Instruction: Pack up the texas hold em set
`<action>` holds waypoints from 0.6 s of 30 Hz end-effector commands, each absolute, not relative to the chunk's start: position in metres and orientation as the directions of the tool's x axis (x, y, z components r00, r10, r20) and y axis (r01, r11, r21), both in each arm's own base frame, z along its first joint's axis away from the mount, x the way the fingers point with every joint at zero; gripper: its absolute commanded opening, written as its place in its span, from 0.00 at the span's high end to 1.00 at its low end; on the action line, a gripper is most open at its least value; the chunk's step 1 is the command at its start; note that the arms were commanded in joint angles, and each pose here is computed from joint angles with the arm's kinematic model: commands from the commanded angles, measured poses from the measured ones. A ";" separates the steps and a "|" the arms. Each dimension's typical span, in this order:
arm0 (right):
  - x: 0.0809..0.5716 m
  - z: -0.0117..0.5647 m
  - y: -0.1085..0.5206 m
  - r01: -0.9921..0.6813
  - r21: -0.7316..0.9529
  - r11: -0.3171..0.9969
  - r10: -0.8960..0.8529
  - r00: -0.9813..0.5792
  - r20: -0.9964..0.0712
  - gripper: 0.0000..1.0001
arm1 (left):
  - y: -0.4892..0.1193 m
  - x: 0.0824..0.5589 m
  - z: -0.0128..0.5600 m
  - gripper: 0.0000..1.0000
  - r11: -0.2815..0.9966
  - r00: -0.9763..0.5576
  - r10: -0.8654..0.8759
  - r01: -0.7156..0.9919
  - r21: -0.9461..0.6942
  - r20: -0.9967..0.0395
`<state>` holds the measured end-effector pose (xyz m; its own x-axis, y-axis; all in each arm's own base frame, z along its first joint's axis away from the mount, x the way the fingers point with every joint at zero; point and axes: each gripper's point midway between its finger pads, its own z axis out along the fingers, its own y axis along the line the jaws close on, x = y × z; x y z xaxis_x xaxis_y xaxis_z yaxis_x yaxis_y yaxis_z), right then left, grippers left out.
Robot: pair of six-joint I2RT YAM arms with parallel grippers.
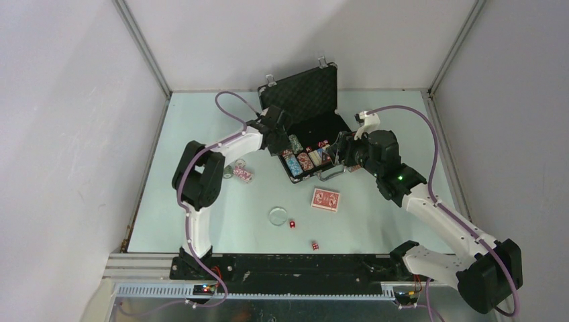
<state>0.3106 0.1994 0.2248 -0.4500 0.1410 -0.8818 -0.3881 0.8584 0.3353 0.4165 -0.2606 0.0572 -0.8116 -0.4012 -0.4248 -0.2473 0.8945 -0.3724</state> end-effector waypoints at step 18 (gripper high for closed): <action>0.315 0.235 0.206 -0.408 0.369 0.835 0.182 -0.428 -0.885 0.31 | -0.257 0.417 0.111 0.25 0.845 -0.758 -0.456 -0.203 -0.495 -0.467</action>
<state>0.3118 0.2023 0.2257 -0.4527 0.1558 -0.8780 -0.3894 0.8512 0.3518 0.4102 -0.2642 0.0687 -0.8082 -0.4292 -0.4033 -0.2428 0.8667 -0.4357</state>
